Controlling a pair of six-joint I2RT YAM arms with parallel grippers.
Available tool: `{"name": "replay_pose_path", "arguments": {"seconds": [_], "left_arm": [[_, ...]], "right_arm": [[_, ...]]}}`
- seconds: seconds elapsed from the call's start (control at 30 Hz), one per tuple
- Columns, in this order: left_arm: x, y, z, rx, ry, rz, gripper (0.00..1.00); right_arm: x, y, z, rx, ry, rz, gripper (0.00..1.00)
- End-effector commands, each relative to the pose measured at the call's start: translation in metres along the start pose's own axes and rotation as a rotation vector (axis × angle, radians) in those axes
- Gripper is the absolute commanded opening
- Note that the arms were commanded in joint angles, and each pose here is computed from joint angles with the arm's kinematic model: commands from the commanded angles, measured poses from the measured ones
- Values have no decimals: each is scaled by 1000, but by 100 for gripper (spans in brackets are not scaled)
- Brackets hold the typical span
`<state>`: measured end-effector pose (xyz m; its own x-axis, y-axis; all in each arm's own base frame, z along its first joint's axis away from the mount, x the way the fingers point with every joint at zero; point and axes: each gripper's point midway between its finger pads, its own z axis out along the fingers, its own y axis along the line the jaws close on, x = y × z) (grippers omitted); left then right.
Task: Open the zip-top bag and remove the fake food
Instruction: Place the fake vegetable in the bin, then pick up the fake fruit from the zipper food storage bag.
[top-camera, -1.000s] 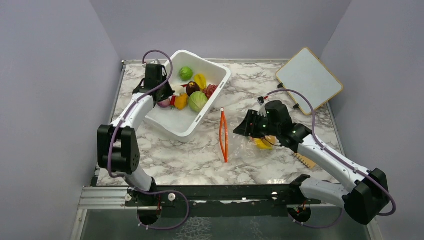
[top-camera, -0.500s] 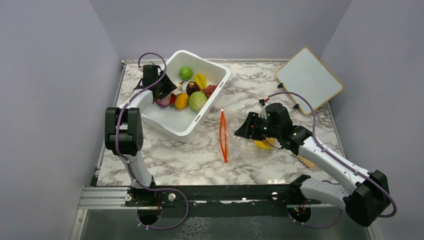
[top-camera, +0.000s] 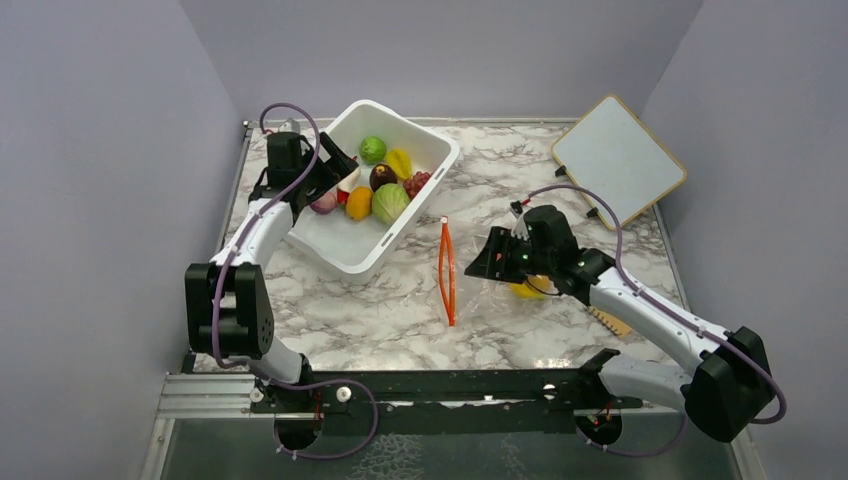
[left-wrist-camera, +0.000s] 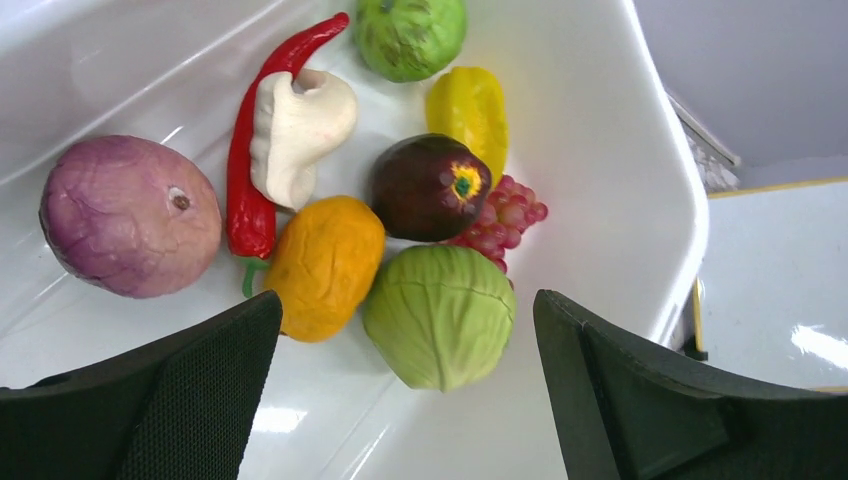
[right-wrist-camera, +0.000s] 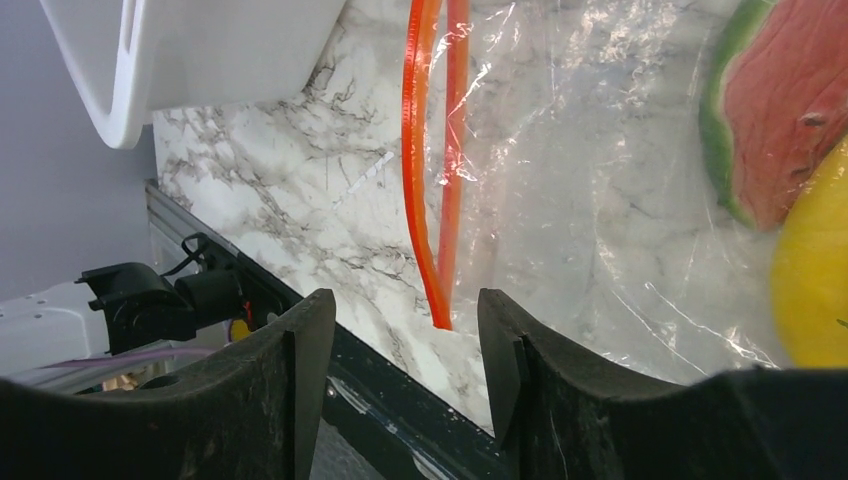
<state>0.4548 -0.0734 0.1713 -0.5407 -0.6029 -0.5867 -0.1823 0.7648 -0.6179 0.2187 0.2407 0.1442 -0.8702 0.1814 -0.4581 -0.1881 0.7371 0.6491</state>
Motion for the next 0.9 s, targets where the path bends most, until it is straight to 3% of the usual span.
{"name": "replay_pose_path", "arguments": {"seconds": [0.0, 0.2, 0.53, 0.87], "left_arm": [[11, -19, -28, 115, 35, 35, 99], [50, -47, -63, 254, 104, 108, 99], [81, -87, -123, 432, 76, 174, 99], [94, -75, -144, 423, 61, 131, 99]], "right_arm": [[-3, 12, 1, -57, 3, -34, 56], [-10, 14, 8, -33, 18, -64, 56], [-20, 8, 26, 359, -11, -206, 51], [2, -1, 51, 656, 8, -300, 49]]}}
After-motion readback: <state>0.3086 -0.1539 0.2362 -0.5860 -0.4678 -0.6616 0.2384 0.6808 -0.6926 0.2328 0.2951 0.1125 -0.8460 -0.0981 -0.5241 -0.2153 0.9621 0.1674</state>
